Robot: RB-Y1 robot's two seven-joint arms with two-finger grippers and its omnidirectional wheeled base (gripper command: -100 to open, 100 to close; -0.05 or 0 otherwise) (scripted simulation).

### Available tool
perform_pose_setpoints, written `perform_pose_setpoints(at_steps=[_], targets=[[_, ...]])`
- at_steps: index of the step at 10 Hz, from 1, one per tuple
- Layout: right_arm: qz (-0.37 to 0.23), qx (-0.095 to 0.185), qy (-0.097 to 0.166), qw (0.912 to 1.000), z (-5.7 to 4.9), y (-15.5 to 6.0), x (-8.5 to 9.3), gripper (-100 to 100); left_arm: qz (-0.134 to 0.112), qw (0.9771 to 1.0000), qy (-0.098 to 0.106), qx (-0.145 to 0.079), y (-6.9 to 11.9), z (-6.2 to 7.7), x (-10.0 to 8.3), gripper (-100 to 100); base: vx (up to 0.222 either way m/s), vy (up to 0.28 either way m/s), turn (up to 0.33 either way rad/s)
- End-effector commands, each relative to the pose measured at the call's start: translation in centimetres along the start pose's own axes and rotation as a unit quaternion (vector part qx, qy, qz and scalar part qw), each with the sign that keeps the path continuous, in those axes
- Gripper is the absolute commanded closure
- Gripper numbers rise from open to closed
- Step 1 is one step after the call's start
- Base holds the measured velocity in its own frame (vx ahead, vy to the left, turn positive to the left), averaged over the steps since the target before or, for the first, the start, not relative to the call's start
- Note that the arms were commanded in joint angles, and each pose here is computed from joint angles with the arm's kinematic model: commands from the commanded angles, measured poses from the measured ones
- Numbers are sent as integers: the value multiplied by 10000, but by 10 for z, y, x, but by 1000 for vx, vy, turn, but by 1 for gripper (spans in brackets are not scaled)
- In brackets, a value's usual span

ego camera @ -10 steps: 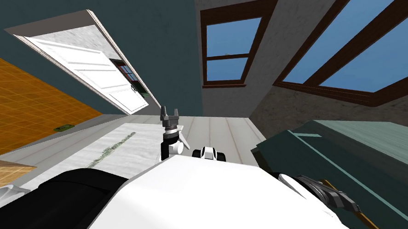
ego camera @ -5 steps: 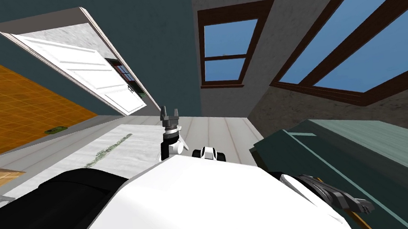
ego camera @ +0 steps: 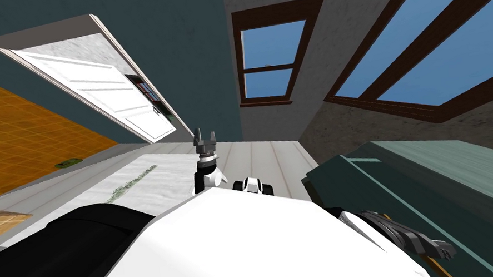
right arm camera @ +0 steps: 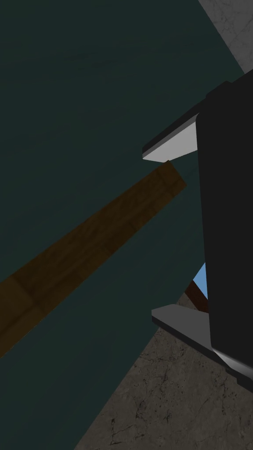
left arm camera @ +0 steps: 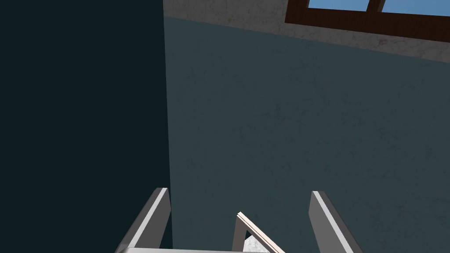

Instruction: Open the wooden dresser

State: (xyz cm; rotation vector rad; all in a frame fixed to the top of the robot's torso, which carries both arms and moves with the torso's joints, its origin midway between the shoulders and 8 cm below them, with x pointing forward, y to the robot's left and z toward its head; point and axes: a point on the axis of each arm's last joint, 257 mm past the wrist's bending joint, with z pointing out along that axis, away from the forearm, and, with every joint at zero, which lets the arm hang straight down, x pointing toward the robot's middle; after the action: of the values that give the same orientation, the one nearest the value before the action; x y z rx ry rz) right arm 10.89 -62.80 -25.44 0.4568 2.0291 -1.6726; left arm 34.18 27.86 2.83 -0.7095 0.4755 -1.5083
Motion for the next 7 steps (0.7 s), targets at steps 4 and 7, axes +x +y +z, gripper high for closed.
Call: perform_pose_setpoints(at_steps=[4, 7], targets=[[-7, -74, 52, 10000, -5, 4, 4, 0, -1, 10000, 0, 0, 0, 0, 0, 0, 7, -4, 3], [-9, -104, 101, 9999, -7, 6, 9, 0, 0, 10000, 0, 0, 0, 0, 0, 0, 6, 0, 3]])
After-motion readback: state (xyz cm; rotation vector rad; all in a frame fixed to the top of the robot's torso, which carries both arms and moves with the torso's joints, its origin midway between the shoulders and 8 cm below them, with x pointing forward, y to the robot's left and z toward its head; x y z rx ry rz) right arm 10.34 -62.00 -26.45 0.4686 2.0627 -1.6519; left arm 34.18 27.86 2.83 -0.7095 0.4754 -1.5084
